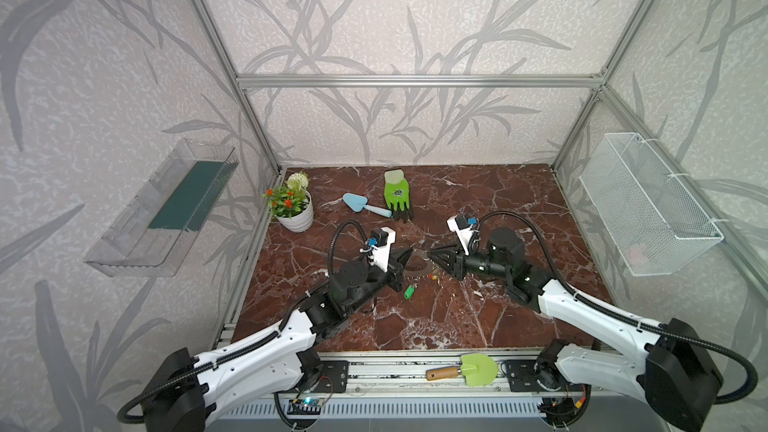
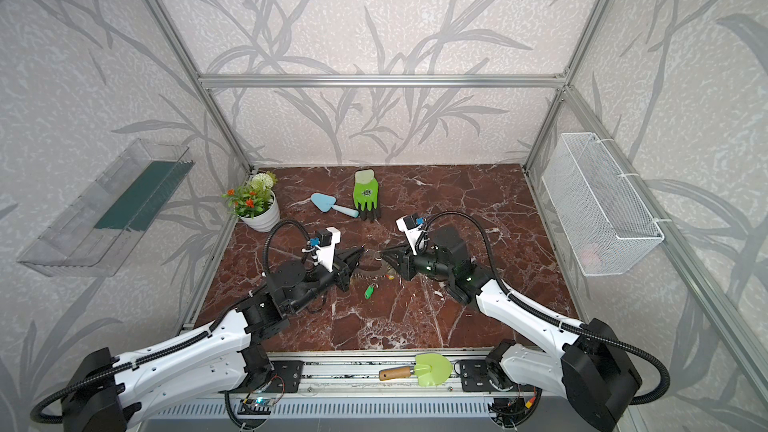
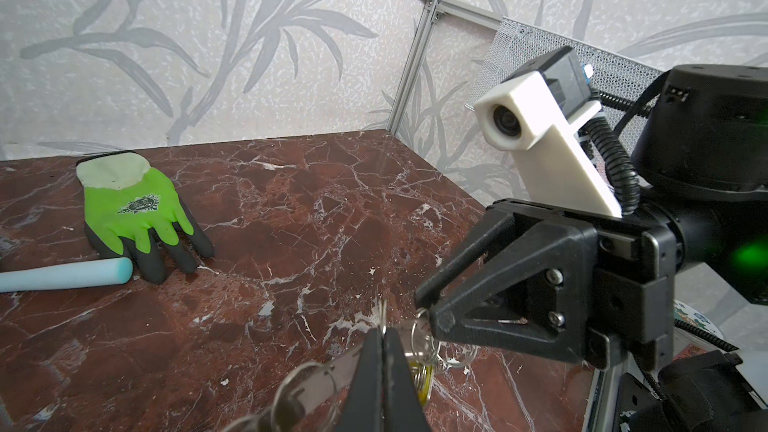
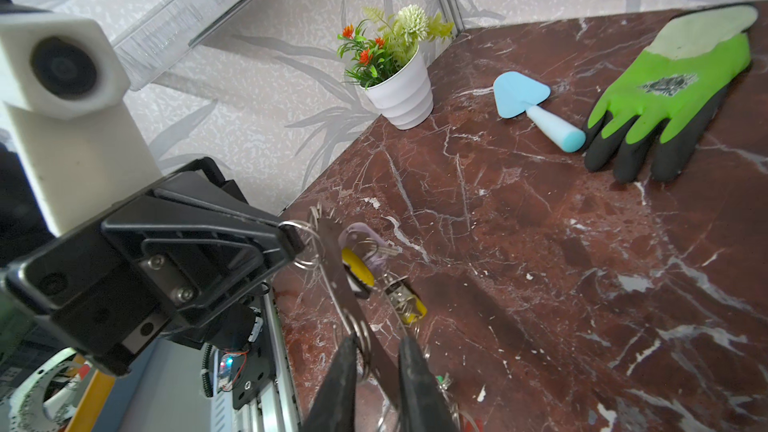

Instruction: Put the keys on the keyring

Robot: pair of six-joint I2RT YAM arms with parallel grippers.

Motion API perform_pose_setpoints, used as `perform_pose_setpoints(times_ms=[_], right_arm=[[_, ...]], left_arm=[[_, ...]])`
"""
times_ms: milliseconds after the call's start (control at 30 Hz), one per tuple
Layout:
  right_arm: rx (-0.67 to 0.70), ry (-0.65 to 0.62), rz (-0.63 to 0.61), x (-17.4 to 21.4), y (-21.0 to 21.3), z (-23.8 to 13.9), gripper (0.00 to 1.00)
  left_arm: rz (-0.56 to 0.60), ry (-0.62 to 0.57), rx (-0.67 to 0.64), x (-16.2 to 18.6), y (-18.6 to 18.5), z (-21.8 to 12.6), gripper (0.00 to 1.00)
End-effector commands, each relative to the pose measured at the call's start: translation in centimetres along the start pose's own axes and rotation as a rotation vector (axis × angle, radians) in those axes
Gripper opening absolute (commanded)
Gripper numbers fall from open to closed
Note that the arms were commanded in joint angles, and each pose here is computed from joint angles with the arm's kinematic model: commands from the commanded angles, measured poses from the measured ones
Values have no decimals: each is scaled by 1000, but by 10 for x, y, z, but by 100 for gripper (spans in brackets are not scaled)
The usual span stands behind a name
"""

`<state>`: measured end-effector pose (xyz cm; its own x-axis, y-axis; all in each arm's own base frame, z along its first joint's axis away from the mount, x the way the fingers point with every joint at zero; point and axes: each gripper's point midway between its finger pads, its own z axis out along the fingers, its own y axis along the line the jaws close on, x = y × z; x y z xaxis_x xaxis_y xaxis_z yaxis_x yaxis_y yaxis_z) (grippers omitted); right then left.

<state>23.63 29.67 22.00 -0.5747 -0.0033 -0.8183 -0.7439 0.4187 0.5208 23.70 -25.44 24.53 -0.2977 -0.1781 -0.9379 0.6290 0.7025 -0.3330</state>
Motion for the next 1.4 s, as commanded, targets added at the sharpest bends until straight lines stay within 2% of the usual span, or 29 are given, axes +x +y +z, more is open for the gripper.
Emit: perform_pose_setpoints(times_ms=[0, 200, 533, 700, 867, 1200, 1367], right_arm=[[-43, -1, -10, 0, 10, 3, 14], [-62, -1, -18, -1, 17, 3, 0], [-34, -24, -32, -4, 18, -6, 0], [38, -36, -63, -6, 9, -12, 0], [52, -21, -70, -4, 7, -11, 0], [84, -22, -82, -3, 2, -12, 11], [126, -37, -111, -9, -1, -18, 26]], left_arm=[[-69, -107, 6, -26, -3, -2, 0], [-124, -110, -1, -25, 0, -1, 0], [-163, -73, -44, -19, 6, 2, 0], [-149, 1, -57, -14, 5, 0, 0], [-136, 95, -61, -11, 1, -3, 0], [-159, 367, -101, 6, -1, 1, 0], [-142, 483, -90, 10, -5, 2, 0]])
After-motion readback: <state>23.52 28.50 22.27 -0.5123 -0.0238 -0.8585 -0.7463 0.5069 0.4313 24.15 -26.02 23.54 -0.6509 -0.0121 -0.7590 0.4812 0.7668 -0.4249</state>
